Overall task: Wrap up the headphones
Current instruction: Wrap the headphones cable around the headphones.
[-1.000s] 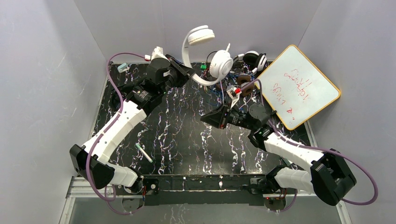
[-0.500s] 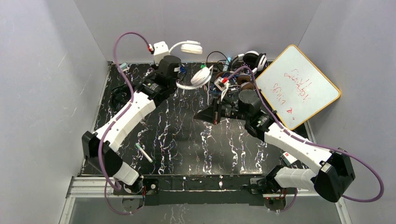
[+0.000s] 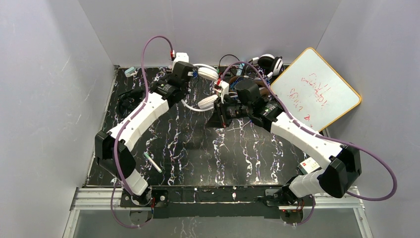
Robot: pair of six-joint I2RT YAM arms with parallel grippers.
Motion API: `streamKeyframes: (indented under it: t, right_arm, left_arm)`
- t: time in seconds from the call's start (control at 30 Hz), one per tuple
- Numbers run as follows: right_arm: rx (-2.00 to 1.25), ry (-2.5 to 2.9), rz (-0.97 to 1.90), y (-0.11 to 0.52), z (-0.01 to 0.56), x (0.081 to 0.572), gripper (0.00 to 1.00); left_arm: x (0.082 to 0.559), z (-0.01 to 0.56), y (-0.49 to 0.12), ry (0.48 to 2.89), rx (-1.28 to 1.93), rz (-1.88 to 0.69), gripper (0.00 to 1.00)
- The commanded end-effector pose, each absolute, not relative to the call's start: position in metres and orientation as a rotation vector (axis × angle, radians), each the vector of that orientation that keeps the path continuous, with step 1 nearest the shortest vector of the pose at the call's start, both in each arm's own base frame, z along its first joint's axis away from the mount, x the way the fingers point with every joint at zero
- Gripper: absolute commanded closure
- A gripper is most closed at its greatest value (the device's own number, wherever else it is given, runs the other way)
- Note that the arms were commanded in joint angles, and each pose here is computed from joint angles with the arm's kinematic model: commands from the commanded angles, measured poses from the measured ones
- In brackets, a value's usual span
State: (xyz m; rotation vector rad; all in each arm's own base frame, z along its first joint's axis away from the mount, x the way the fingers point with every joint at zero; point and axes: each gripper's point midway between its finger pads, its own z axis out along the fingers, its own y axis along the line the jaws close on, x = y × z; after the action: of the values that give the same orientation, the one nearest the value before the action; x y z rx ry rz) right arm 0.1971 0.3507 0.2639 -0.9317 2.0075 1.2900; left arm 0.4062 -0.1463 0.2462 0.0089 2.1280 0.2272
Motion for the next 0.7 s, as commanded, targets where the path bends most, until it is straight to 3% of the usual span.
streamKeyframes:
  t: [0.0, 0.3, 0.5, 0.67]
  right_arm:
    - [-0.933, 2.003, 1.170, 0.336, 0.266, 0.200, 0.84]
    - [-0.911, 2.004, 0.792, 0.289, 0.282, 0.228, 0.85]
    - [-0.805, 2.030, 0.510, 0.250, 0.279, 0.261, 0.87]
    - [-0.771, 2.006, 0.309, 0.230, 0.302, 0.286, 0.87]
  left_arm:
    - [0.406, 0.263, -0.177, 2.127, 0.118, -0.011, 1.00]
    - [0.384, 0.270, -0.129, 2.125, 0.013, 0.145, 1.00]
    - [0.356, 0.265, -0.168, 2.165, 0.327, -0.122, 1.00]
    - [0.344, 0.246, -0.152, 2.210, 0.403, -0.020, 1.00]
